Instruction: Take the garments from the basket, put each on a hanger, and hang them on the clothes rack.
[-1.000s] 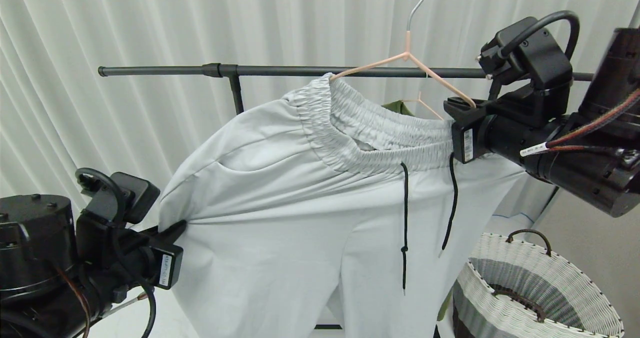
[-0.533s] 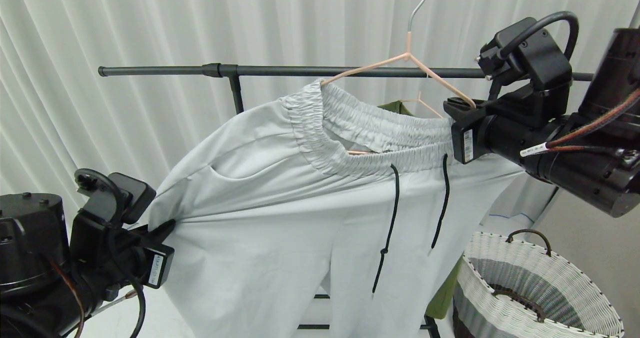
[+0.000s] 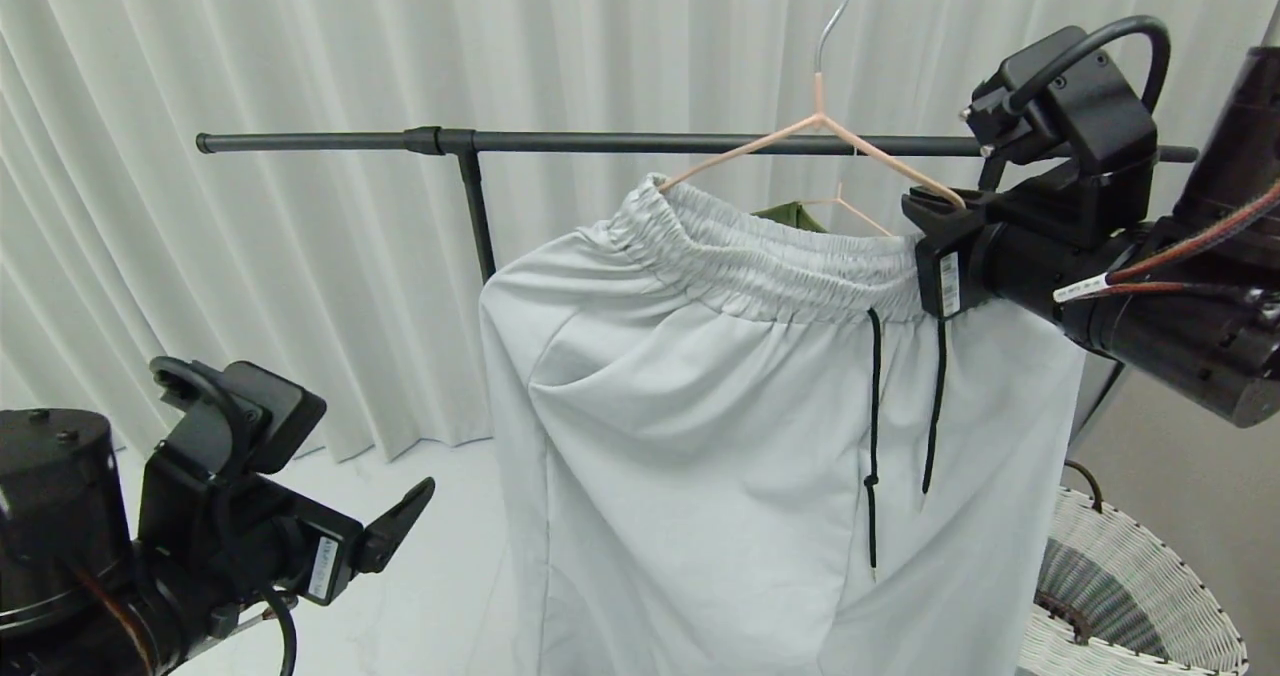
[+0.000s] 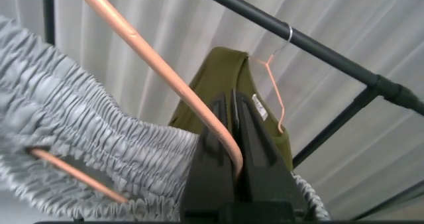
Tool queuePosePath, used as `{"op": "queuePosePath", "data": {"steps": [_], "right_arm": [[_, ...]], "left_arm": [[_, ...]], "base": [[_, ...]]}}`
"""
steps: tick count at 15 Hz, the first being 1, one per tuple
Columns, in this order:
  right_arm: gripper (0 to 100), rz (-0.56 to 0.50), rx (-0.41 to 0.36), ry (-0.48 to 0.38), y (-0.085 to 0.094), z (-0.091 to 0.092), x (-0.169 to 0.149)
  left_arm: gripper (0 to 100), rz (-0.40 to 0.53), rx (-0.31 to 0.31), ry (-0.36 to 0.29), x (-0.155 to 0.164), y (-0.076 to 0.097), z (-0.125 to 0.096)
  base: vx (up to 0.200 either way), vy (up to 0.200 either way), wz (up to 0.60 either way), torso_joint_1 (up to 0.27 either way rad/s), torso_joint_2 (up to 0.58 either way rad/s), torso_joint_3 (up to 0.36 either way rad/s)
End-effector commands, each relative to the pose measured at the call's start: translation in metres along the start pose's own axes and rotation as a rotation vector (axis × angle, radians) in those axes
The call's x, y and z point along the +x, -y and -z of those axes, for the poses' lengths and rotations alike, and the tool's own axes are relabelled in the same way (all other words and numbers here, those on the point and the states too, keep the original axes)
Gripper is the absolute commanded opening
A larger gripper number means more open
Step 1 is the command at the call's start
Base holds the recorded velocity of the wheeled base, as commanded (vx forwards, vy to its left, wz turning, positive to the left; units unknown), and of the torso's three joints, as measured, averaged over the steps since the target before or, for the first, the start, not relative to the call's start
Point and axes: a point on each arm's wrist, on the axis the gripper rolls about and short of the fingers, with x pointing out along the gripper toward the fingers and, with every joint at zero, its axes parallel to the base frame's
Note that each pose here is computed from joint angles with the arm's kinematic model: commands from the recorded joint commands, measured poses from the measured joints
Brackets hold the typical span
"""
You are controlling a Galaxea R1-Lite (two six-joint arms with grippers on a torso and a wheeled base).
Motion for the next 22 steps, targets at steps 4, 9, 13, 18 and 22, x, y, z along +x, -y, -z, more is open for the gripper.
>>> {"op": "queuePosePath", "data": {"steps": [4, 9, 13, 18, 22], "right_arm": [[0, -0.027, -0.06, -0.115, 0.006, 0.004, -0.005], [0, -0.091, -0.024, -0.367, 0.013, 0.008, -0.016], [0, -0.09, 0.099, -0.484, 0.012, 0.01, -0.019], [0, -0.058, 0.17, -0.507, 0.013, 0.015, -0.015], [0, -0.028, 0.18, -0.486, 0.018, 0.009, -0.012]], "left_arm": [[100, -0.008, -0.017, 0.122, -0.034, -0.004, 0.0], [100, -0.027, -0.026, 0.167, -0.038, -0.009, -0.01], [100, -0.029, -0.026, 0.168, -0.038, -0.009, -0.011], [100, -0.036, 0.025, 0.158, -0.037, -0.009, -0.01], [100, -0.039, 0.032, 0.155, -0.035, -0.009, -0.011]], "base": [[0.0, 0.0, 0.0, 0.0, 0.0, 0.0], [0.0, 0.0, 0.0, 0.0, 0.0, 0.0], [0.0, 0.0, 0.0, 0.0, 0.0, 0.0], [0.0, 0.0, 0.0, 0.0, 0.0, 0.0], [0.0, 0.0, 0.0, 0.0, 0.0, 0.0]]}}
